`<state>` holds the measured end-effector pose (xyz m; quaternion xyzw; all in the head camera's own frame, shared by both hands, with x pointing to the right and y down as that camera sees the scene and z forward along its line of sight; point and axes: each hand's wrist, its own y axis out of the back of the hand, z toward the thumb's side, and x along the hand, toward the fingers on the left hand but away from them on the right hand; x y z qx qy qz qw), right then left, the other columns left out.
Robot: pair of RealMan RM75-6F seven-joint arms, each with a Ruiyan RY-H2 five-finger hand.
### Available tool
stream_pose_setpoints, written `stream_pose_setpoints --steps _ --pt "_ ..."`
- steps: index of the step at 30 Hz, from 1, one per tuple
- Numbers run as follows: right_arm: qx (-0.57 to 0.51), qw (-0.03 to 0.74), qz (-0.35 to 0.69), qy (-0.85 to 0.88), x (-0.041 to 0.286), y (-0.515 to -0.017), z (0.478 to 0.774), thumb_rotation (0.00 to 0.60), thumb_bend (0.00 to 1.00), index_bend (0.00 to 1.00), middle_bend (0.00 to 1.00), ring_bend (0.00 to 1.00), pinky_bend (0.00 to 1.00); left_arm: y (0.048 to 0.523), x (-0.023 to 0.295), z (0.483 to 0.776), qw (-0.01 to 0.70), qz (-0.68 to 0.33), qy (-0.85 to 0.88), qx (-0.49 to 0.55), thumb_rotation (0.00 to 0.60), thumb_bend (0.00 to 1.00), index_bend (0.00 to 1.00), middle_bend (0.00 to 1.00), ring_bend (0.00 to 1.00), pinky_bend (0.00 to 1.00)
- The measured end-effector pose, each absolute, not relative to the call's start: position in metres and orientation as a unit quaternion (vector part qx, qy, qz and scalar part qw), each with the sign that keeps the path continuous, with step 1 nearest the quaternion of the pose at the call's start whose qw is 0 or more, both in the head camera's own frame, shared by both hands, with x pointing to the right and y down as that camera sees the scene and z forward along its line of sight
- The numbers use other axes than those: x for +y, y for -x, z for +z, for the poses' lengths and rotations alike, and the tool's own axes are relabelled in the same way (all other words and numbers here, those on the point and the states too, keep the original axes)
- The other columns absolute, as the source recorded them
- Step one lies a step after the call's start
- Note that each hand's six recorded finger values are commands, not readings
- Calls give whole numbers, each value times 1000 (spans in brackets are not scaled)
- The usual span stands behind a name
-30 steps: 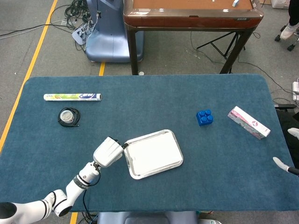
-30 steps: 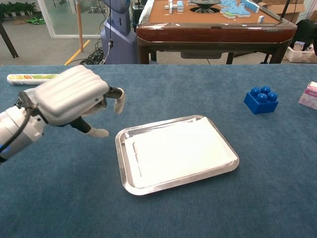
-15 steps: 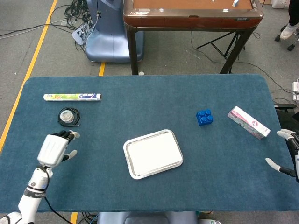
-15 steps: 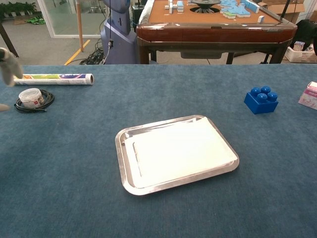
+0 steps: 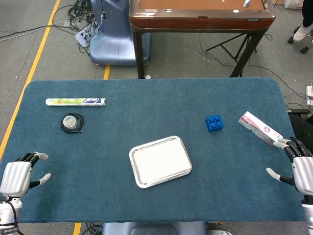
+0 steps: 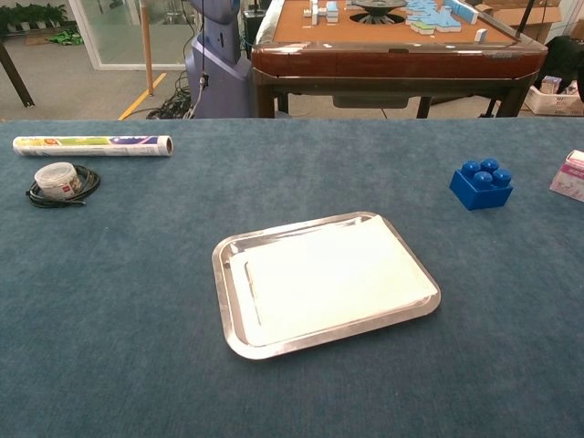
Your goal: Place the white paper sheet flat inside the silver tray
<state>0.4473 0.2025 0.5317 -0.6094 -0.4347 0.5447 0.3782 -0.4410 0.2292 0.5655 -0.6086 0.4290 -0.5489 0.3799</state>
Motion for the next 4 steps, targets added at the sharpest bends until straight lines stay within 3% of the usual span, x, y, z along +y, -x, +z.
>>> stream_pose_setpoints --steps 4 --pt "-434 378 545 610 202 -447 533 600 0 293 258 128 299 450 229 554 386 -546 596 445 600 95 442 445 385 495"
